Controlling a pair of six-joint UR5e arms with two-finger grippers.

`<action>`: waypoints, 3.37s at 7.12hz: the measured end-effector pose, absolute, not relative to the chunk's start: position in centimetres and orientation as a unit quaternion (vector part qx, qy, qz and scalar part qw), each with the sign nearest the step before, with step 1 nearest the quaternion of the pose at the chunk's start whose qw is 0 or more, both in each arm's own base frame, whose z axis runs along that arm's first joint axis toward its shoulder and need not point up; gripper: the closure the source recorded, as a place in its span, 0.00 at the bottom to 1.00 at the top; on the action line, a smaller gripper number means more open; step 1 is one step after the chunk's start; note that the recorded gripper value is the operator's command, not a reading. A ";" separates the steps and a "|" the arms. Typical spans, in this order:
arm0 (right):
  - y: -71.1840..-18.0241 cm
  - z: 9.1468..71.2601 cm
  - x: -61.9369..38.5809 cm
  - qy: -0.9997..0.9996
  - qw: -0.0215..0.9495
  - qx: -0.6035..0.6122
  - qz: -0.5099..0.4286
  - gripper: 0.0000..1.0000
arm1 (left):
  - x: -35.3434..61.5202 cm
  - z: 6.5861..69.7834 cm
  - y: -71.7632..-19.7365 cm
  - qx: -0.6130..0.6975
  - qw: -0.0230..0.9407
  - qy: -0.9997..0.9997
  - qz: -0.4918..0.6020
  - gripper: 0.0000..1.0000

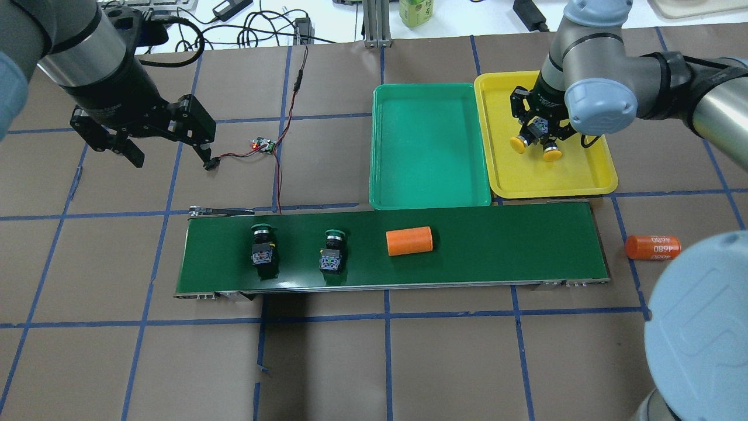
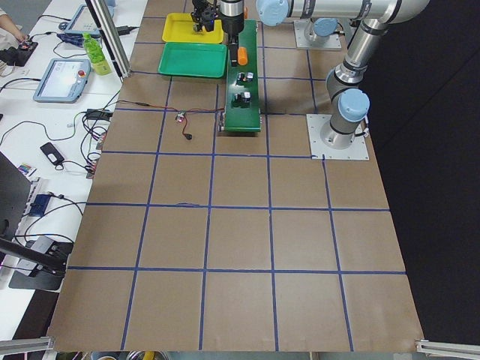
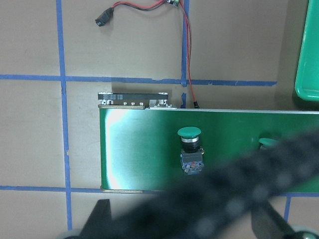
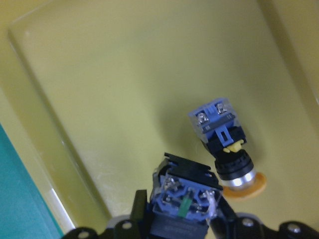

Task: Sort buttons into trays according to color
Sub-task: 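Lower yellow button into yellow tray and open right gripper while left gripper withdraws, then raise right gripper and move it over the green-capped buttons on the belt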

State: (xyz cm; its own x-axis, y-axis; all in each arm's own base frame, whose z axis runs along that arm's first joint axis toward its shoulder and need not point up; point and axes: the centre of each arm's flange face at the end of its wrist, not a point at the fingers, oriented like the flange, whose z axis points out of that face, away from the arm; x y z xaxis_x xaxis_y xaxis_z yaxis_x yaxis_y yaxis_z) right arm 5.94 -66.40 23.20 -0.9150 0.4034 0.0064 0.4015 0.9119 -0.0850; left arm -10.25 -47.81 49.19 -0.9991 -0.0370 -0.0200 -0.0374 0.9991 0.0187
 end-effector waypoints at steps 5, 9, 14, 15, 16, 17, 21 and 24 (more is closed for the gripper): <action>-64.3 27.1 6.5 -0.992 0.012 -0.128 0.010 0.00 | -10.1 50.3 -48.7 -0.011 0.012 1.000 -0.015 0.00; -55.9 40.4 8.6 -0.998 0.010 -0.057 -0.018 0.00 | -10.1 50.5 -48.9 -0.011 0.012 1.000 -0.018 0.00; -51.6 43.8 13.6 -1.000 0.012 -0.007 -0.006 0.00 | -10.1 50.6 -48.9 -0.011 0.012 1.000 -0.022 0.00; -51.8 43.0 13.8 -1.000 0.011 -0.005 -0.012 0.00 | -10.1 50.6 -48.9 -0.011 0.012 1.000 -0.022 0.00; -52.0 42.9 13.3 -1.000 0.011 -0.011 -0.013 0.00 | -10.1 50.7 -48.9 -0.011 0.012 1.000 -0.023 0.00; -52.0 42.7 12.5 -1.000 0.011 -0.017 -0.016 0.00 | -10.1 50.7 -48.9 -0.011 0.012 1.000 -0.023 0.00; -51.2 42.6 12.5 -0.999 -0.014 -0.024 -0.021 0.00 | -10.1 50.8 -48.8 -0.011 0.012 1.000 -0.025 0.00; -50.6 43.5 12.7 -0.999 -0.022 -0.022 -0.015 0.00 | -10.1 50.5 -48.6 -0.012 0.011 1.000 -0.023 0.00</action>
